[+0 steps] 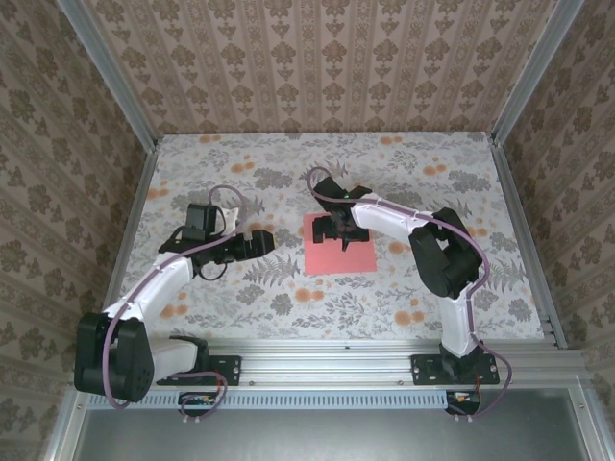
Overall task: Fold a paper plane with a square sheet of paper (pick it up from the middle)
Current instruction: Move the square sheet of paper to the center of the table.
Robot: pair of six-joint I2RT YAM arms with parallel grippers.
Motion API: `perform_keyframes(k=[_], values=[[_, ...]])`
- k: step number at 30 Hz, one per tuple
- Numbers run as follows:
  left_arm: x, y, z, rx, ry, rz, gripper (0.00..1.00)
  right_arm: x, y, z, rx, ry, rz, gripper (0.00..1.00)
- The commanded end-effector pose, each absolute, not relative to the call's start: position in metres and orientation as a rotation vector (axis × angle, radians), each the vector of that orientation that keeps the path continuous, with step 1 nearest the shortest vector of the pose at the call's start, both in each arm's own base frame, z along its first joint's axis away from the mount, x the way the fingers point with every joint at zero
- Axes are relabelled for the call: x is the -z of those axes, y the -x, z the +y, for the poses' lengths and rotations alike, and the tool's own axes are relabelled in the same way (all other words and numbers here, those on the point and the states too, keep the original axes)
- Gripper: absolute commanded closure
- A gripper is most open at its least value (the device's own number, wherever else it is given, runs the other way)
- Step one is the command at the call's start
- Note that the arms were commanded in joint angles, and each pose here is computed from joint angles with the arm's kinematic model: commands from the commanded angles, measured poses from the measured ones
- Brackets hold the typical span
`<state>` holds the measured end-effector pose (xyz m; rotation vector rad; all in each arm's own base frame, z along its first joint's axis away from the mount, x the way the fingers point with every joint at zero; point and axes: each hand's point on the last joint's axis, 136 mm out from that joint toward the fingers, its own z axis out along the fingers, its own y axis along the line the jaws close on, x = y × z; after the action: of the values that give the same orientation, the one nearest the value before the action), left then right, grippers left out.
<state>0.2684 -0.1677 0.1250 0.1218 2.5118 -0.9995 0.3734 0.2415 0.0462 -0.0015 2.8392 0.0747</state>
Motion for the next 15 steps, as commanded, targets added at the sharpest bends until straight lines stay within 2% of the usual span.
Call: perform_keyframes(k=[1,15], values=[[-0.125,-0.265,-0.167,1.018,-0.138,2.506,0.0,-0.042,-0.369,0.236,0.011,-0.01,2.878,0.01],[-0.117,-0.256,-0.162,1.0,-0.125,2.531,0.0,-0.024,-0.376,0.239,0.095,-0.05,2.903,0.01]])
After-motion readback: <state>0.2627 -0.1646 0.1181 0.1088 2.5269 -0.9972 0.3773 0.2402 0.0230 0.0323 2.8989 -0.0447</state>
